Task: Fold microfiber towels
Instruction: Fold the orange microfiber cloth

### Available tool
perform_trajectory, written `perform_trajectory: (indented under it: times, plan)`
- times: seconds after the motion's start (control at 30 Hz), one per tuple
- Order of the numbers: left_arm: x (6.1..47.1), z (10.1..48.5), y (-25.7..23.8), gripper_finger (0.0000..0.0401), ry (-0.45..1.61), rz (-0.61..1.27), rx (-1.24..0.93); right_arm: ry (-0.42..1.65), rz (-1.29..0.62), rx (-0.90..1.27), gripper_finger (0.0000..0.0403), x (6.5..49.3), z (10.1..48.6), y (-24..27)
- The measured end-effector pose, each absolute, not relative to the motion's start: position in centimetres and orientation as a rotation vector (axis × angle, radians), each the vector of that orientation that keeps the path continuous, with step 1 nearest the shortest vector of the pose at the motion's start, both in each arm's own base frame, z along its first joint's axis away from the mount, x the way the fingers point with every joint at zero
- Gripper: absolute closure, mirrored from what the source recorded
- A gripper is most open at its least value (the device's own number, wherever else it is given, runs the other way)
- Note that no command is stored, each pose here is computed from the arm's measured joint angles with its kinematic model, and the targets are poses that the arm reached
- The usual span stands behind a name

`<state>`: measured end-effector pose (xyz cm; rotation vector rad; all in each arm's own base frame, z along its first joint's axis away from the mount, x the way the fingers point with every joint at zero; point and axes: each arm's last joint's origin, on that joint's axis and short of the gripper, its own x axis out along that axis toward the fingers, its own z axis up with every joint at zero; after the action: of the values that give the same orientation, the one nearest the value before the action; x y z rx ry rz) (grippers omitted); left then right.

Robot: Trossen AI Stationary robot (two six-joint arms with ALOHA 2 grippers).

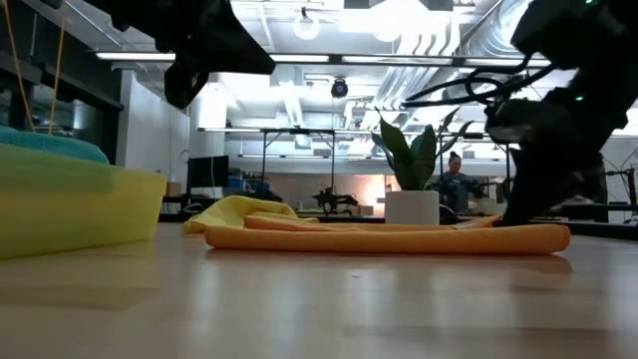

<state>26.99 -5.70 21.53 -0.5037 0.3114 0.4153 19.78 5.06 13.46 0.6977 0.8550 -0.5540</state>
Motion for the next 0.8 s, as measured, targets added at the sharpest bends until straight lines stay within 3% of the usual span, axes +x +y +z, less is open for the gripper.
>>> perform_trajectory:
  times: [0.4,0.8]
  plan:
    - [26.9,21.4,-5.7,0.0401,0.323,0.425,-0.495,0.658,-0.757,0.73,0.0403,21.1,14.1,0.9]
    - [26.9,21.3,-5.6,0.0401,0.33,0.429,-0.491,0.504,-1.024,0.967,0.0403,20.7,14.0,-2.5]
